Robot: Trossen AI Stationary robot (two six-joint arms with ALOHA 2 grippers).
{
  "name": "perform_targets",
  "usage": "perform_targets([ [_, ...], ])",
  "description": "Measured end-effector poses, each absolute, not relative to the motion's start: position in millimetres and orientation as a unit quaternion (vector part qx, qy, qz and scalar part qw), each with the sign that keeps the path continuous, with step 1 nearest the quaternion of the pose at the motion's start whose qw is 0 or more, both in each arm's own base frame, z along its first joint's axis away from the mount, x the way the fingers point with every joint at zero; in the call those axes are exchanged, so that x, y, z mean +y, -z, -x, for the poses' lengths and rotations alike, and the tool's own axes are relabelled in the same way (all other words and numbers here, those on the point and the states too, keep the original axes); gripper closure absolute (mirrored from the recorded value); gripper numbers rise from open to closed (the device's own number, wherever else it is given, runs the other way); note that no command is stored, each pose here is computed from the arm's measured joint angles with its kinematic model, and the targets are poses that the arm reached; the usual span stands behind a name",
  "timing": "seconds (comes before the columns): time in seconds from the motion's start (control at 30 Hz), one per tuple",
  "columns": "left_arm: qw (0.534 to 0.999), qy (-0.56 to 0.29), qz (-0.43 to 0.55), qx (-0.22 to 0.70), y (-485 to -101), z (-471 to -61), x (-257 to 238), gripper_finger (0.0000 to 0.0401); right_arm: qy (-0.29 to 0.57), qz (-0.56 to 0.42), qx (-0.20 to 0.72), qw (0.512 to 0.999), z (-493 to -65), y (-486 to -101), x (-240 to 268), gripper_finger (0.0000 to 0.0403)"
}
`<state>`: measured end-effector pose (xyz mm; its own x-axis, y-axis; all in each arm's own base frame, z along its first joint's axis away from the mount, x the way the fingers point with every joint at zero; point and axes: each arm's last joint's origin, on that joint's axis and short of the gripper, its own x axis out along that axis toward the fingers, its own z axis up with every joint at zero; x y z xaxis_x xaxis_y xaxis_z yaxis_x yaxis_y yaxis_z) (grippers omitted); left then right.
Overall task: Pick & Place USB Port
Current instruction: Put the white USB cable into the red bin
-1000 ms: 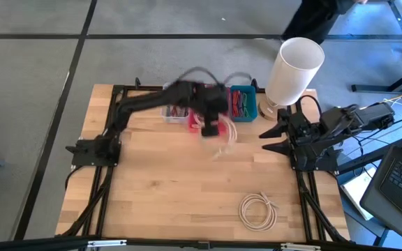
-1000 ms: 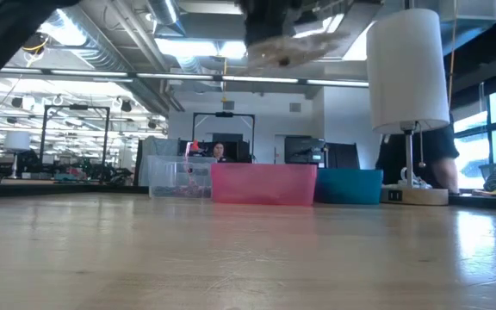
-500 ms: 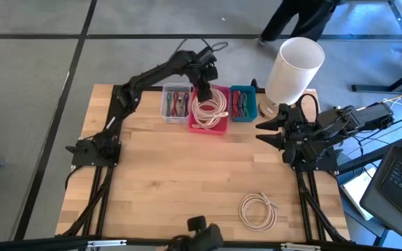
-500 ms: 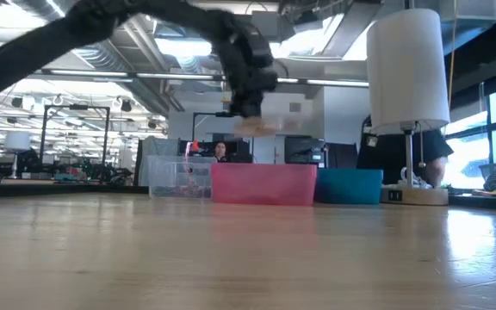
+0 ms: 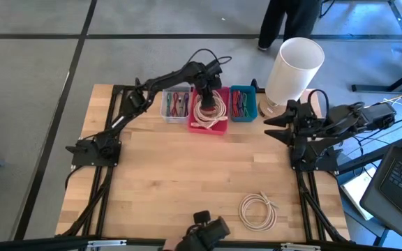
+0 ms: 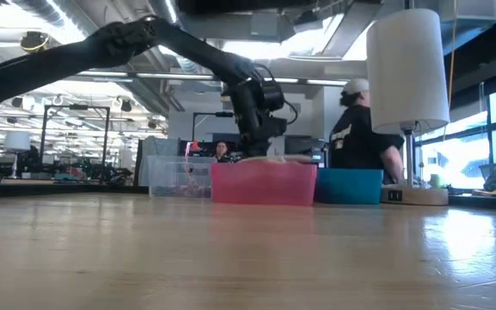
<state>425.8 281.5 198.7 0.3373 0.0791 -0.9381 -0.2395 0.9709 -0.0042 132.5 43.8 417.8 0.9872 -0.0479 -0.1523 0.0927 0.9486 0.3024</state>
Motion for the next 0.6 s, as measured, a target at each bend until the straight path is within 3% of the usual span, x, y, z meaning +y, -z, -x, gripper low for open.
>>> perform_targets([
  [0.23, 0.804, -0.136, 0.041, 0.577, -183.4, -431.9, 286.2, 0.0386, 0.037, -0.154, 0.076, 0.984, -119.8, -417.7, 38.2, 0.0217],
  [0.6, 0.806, -0.163, 0.037, 0.567, -202.1, -427.0, 290.5, 0.0247, 0.038, -0.147, 0.092, 0.984, -113.2, -414.6, 35.5, 0.0217],
])
